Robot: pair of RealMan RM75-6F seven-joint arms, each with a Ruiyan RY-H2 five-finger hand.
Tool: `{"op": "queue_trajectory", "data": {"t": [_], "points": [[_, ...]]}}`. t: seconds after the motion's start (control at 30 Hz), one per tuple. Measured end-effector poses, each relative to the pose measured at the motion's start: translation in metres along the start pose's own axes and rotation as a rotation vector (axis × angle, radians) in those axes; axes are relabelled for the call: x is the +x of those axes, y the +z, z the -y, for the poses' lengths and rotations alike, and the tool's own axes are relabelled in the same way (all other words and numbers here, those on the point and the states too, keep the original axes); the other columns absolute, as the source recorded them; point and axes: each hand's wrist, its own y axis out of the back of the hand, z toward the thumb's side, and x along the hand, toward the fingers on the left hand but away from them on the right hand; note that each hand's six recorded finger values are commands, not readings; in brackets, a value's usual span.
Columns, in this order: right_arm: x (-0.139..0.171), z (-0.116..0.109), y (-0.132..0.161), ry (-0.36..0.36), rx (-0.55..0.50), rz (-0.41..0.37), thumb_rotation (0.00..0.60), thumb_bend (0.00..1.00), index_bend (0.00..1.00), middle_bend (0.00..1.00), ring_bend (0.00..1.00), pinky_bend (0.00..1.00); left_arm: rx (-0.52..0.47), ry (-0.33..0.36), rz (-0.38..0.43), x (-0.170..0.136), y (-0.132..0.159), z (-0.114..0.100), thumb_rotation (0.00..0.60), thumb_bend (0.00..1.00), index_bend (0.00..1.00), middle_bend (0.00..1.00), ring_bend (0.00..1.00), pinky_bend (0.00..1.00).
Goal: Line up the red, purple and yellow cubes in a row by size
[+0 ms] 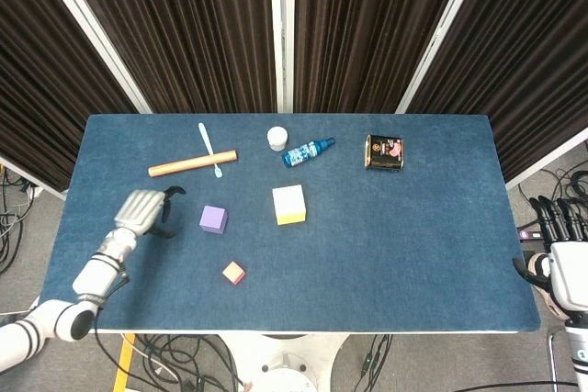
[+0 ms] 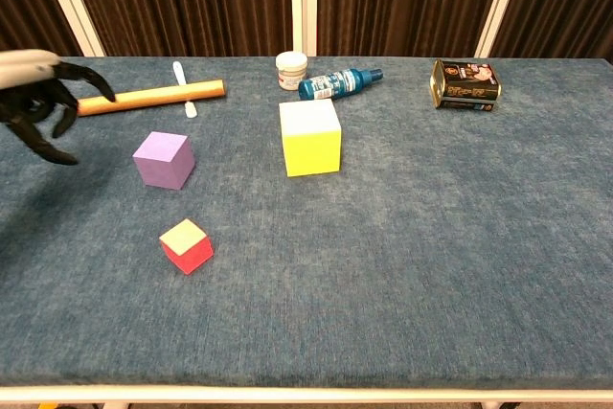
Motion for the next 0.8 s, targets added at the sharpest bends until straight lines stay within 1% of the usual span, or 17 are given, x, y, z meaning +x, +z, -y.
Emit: {"op": "queue_trajectory", "data": {"t": [0.13, 0.27, 0.4, 0.5, 0.67, 0.8], "points": [[0.001, 0.002, -0.002, 0.006, -0.002, 0.008, 0.600, 0.08, 0.00, 0.06, 0.02, 0.15, -0.033, -0.048, -0.003, 0.014, 0.012, 0.012, 0.600, 0.06, 0.31, 0.81, 0.86, 1.00], [0.002, 0.003, -0.004, 0.011, -0.004, 0.012, 0.600, 0.08, 0.00, 0.07, 0.02, 0.15, -0.053, -0.067, -0.015, 0.023, 0.018, 0.020, 0.600, 0.07, 0.32, 0.82, 0.86, 1.00], [0.002, 0.003, -0.005, 0.011, -0.005, 0.017, 0.600, 0.08, 0.00, 0.07, 0.02, 0.15, -0.089, -0.083, -0.032, 0.030, 0.024, 0.024, 0.600, 0.12, 0.36, 0.83, 0.87, 1.00], [0.003, 0.003, -0.007, 0.012, -0.006, 0.020, 0.600, 0.08, 0.00, 0.07, 0.02, 0.15, -0.115, -0.087, -0.042, 0.034, 0.028, 0.026, 0.600, 0.16, 0.39, 0.84, 0.88, 1.00], [0.003, 0.005, -0.009, 0.018, -0.011, 0.024, 0.600, 0.08, 0.00, 0.07, 0.02, 0.15, -0.145, -0.084, -0.051, 0.040, 0.036, 0.028, 0.600, 0.19, 0.42, 0.84, 0.88, 1.00], [0.004, 0.005, -0.011, 0.018, -0.014, 0.028, 0.600, 0.08, 0.00, 0.07, 0.02, 0.15, -0.162, -0.060, -0.064, 0.046, 0.041, 0.027, 0.600, 0.23, 0.51, 0.85, 0.89, 1.00]]}}
